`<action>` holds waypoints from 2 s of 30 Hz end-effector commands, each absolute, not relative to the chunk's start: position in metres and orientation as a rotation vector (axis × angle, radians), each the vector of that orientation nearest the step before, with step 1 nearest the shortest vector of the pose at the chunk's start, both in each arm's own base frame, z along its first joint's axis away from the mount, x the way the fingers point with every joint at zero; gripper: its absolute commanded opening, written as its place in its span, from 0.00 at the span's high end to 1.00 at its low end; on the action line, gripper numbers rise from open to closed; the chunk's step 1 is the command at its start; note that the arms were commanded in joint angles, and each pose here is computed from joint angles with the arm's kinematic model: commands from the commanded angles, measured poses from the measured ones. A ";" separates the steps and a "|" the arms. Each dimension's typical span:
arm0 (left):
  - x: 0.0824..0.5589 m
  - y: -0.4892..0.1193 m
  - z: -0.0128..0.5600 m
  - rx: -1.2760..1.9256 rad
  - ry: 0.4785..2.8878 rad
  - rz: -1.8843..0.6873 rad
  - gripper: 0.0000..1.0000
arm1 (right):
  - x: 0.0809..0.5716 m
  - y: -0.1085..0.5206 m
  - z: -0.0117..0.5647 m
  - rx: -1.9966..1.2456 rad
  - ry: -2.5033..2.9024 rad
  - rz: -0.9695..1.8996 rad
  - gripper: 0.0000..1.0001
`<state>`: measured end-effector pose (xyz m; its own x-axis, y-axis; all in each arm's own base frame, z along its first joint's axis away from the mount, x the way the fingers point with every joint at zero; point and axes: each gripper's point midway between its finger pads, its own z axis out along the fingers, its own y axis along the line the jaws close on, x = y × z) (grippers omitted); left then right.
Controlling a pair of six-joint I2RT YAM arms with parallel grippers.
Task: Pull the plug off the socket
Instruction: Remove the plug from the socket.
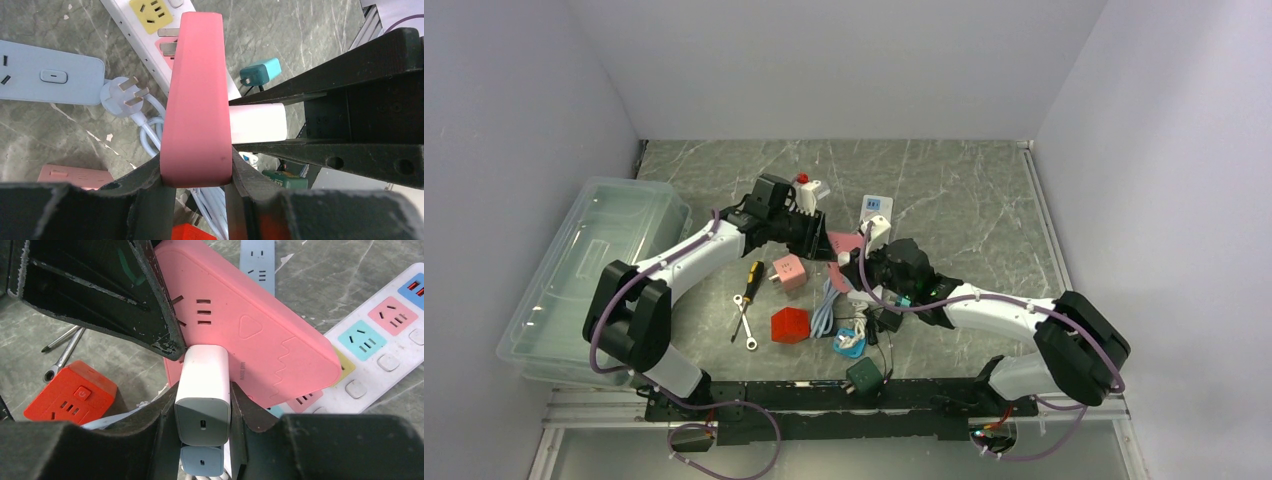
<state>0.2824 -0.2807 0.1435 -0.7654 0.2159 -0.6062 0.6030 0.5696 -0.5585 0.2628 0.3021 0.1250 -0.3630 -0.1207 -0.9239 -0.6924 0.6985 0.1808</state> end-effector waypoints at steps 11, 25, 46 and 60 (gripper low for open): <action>0.282 -0.293 0.163 0.793 2.216 -1.130 1.00 | 0.262 0.312 0.161 -0.654 1.766 0.941 0.90; 0.285 -0.292 0.156 0.763 2.253 -1.117 1.00 | 0.272 0.299 0.166 -0.577 1.767 0.863 0.61; 0.280 -0.292 0.164 0.812 2.200 -1.124 1.00 | 0.272 0.292 0.160 -0.586 1.761 0.945 1.00; 0.284 -0.288 0.167 0.791 2.206 -1.080 1.00 | 0.273 0.290 0.159 -0.571 1.771 1.067 1.00</action>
<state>0.2804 -0.2888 0.1434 -0.7517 0.2450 -0.6123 0.6314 0.5354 -0.5609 0.2668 0.2877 0.1356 -0.4662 0.0040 -0.8847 -0.7424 0.5421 0.3937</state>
